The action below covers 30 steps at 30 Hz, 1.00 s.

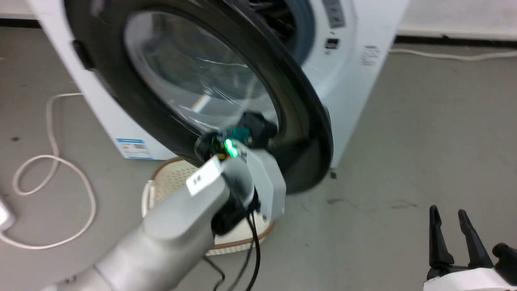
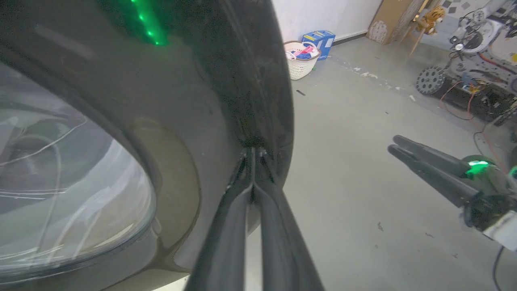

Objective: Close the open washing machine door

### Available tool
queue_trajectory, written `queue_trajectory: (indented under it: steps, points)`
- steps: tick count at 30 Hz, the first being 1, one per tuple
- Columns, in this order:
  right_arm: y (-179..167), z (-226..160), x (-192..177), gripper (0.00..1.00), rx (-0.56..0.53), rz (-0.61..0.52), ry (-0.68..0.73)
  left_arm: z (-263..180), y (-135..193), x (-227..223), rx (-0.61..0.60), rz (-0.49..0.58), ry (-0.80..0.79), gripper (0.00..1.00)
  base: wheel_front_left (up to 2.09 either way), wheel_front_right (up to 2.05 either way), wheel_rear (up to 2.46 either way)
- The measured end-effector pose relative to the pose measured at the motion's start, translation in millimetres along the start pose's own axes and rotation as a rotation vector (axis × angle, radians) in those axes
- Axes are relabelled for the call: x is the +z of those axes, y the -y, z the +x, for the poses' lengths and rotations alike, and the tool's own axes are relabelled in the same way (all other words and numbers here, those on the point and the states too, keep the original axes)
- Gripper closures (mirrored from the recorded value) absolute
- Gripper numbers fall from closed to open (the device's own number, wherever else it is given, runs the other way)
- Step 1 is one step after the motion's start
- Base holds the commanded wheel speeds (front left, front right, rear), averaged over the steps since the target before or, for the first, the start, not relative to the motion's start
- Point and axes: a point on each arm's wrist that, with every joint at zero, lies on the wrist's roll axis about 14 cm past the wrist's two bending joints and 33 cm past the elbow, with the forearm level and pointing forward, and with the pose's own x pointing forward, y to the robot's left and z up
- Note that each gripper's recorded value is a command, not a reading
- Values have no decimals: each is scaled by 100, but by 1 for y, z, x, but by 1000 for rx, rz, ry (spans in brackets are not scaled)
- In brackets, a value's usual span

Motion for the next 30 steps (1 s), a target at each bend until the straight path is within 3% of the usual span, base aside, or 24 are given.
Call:
queue_trajectory:
  steps: [8, 15, 21, 24, 30]
  points:
    - [17, -6, -1, 0, -54, -11, -8, 36, -11, 28, 27, -19, 116, 100, 0, 0, 0]
    - [-5, -2, 3, 0, 19, -2, 11, -4, -31, 114, 126, -10, 434, 100, 0, 0, 0]
    - [-36, 3, 8, 0, 112, 12, 28, -91, -80, 179, 425, 193, 631, 100, 0, 0, 0]
    - [-49, 4, 10, 0, 152, 17, 35, -141, -100, 182, 589, 265, 682, 100, 0, 0, 0]
    - [-58, 1, 12, 0, 180, 22, 41, -218, -129, 135, 846, 199, 698, 100, 0, 0, 0]
